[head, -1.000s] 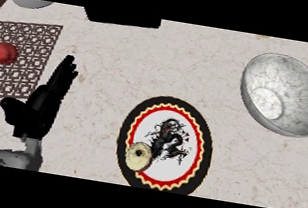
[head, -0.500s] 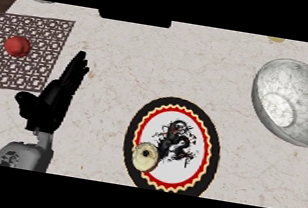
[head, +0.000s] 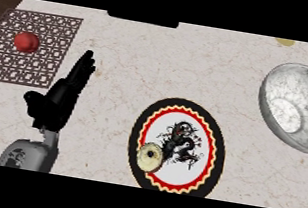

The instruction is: Pick the can from the plate and place it in the bowl

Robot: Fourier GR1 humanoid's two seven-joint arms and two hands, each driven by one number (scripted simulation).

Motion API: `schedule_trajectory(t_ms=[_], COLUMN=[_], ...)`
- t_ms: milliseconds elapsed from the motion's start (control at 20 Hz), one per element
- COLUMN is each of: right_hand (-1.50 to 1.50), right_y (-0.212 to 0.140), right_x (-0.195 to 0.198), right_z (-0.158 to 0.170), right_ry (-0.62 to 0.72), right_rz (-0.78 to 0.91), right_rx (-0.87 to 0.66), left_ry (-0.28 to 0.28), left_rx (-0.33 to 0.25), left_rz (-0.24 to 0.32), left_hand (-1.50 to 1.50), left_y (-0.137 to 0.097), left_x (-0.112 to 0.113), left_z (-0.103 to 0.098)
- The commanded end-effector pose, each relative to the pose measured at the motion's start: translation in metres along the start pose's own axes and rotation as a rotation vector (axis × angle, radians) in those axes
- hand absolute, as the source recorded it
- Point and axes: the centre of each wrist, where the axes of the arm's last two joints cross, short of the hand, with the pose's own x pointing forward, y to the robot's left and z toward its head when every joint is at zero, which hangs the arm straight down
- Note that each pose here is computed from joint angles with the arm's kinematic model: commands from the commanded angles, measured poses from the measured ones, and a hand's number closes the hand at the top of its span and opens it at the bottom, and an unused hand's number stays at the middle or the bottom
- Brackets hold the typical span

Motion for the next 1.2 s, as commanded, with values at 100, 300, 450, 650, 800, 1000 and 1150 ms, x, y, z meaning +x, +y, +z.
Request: schedule_trajectory(t_ms=[100, 300, 450, 650, 800, 1000, 1150], right_hand=[1.50, 1.50, 1.50, 1.50, -1.50, -1.50, -1.50], right_y=[0.023, 0.060, 0.050, 0.062, 0.077, 0.096, 0.076], right_x=[-0.052, -0.094, -0.119, -0.141, -0.154, -0.170, -0.168], right_z=[-0.035, -0.031, -0.050, -0.036, -0.045, -0.037, -0.051], right_ry=[0.069, 0.072, 0.099, 0.158, 0.216, 0.164, 0.102], right_rz=[0.049, 0.107, 0.100, 0.057, -0.050, -0.148, -0.240], right_rx=[0.004, 0.017, 0.007, 0.159, 0.204, 0.282, 0.212], left_ry=[0.009, -0.010, 0.008, -0.008, 0.004, 0.001, 0.004], left_rx=[-0.003, 0.000, -0.017, -0.018, 0.002, -0.012, -0.013], left_rz=[-0.009, 0.001, -0.001, -0.020, 0.009, -0.005, 0.017], left_hand=[0.00, 0.00, 0.00, 0.00, 0.00, 0.00, 0.00], left_y=[0.005, 0.004, -0.003, 0.006, -0.006, -0.001, 0.009], left_x=[-0.006, -0.002, -0.002, 0.023, 0.006, 0.003, 0.001], left_z=[-0.004, -0.006, 0.002, -0.019, -0.005, -0.003, -0.012])
